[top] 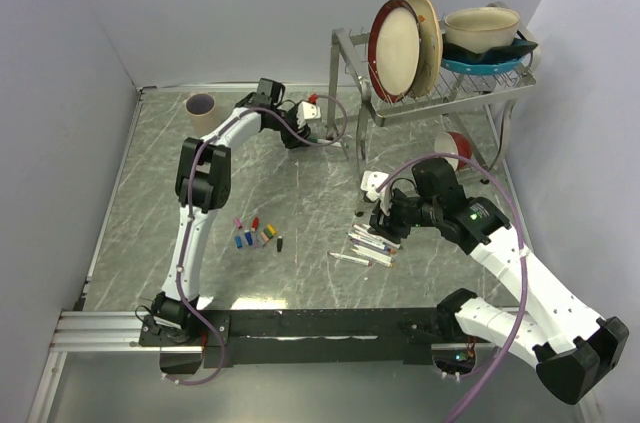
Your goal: Open the pen caps
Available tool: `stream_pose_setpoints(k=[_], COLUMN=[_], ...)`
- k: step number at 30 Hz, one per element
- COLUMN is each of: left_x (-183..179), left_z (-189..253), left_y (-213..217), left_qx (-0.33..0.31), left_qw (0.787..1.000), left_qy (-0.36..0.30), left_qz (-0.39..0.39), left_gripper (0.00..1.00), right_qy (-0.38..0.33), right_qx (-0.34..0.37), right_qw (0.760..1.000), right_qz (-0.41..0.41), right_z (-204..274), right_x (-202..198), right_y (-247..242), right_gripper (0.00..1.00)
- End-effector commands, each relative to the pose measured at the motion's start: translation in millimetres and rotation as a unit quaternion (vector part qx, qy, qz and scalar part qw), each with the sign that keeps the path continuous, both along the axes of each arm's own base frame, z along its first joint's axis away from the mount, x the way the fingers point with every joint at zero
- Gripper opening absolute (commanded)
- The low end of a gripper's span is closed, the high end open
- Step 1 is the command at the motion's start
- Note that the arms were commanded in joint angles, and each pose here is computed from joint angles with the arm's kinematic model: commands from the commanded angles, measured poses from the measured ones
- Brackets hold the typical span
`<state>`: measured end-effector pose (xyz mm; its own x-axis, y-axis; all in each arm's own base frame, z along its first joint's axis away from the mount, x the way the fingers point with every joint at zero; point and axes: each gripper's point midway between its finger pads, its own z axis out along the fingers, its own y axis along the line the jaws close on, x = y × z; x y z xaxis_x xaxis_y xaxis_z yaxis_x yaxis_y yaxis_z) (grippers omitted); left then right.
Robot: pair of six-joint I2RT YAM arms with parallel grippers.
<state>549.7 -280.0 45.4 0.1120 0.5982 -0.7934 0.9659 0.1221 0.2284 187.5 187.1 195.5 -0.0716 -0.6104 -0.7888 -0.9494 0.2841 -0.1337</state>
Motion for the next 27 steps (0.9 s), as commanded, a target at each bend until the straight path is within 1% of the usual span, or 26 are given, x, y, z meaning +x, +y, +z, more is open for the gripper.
stream_pose_setpoints(k=[1, 8, 11, 15, 17, 18, 20, 21, 25, 27], left_x=[2.2, 10.1, 7.6, 2.2, -1.9, -3.7, -8.0, -9.4, -18.4, -23.6], left_z=[2.9, 2.0, 1.2, -1.5, -4.8, -5.3, -10.0, -8.3, -14.7, -17.6], left_y=[-14.3, -22.3, -22.9, -22.1, -21.7, -21.4, -18.2, -16.7, -9.9, -7.1], left_qx=[-0.013, -0.018, -0.014, -0.004, 0.002, 0.005, 0.013, 0.016, 0.033, 0.039], left_qw=[0.999, 0.999, 0.999, 0.999, 0.999, 0.999, 0.999, 0.999, 0.999, 0.998], left_qy=[-0.017, -0.029, -0.029, -0.028, -0.025, -0.025, -0.02, -0.021, -0.013, -0.006], left_qz=[-0.025, -0.018, -0.022, -0.029, -0.032, -0.034, -0.034, -0.035, -0.037, -0.039], left_gripper=[0.61, 0.63, 0.6, 0.49, 0.46, 0.42, 0.38, 0.33, 0.25, 0.23], right_qy=[-0.002, 0.001, 0.001, -0.001, -0.003, -0.004, -0.006, -0.006, -0.009, -0.012], right_qx=[0.001, 0.0, 0.0, 0.001, 0.001, 0.002, 0.004, 0.004, 0.006, 0.008], right_qw=[1.0, 1.0, 1.0, 1.0, 1.0, 1.0, 1.0, 1.0, 1.0, 1.0], right_qz=[0.003, 0.005, 0.003, 0.005, 0.004, 0.005, 0.005, 0.006, 0.006, 0.007], right_z=[0.8, 0.1, 0.2, 1.2, 2.3, 2.6, 3.8, 4.6, 6.0, 7.6], right_x=[1.1, 0.1, 0.2, -0.2, -0.1, -0.4, -0.8, -1.4, -2.3, -2.8], right_y=[-0.2, 0.2, -0.4, 0.1, -0.6, -0.4, -0.5, -0.3, -1.1, -1.0], right_gripper=[0.56, 0.56, 0.56, 0.56, 0.56, 0.56, 0.56, 0.56, 0.56, 0.56])
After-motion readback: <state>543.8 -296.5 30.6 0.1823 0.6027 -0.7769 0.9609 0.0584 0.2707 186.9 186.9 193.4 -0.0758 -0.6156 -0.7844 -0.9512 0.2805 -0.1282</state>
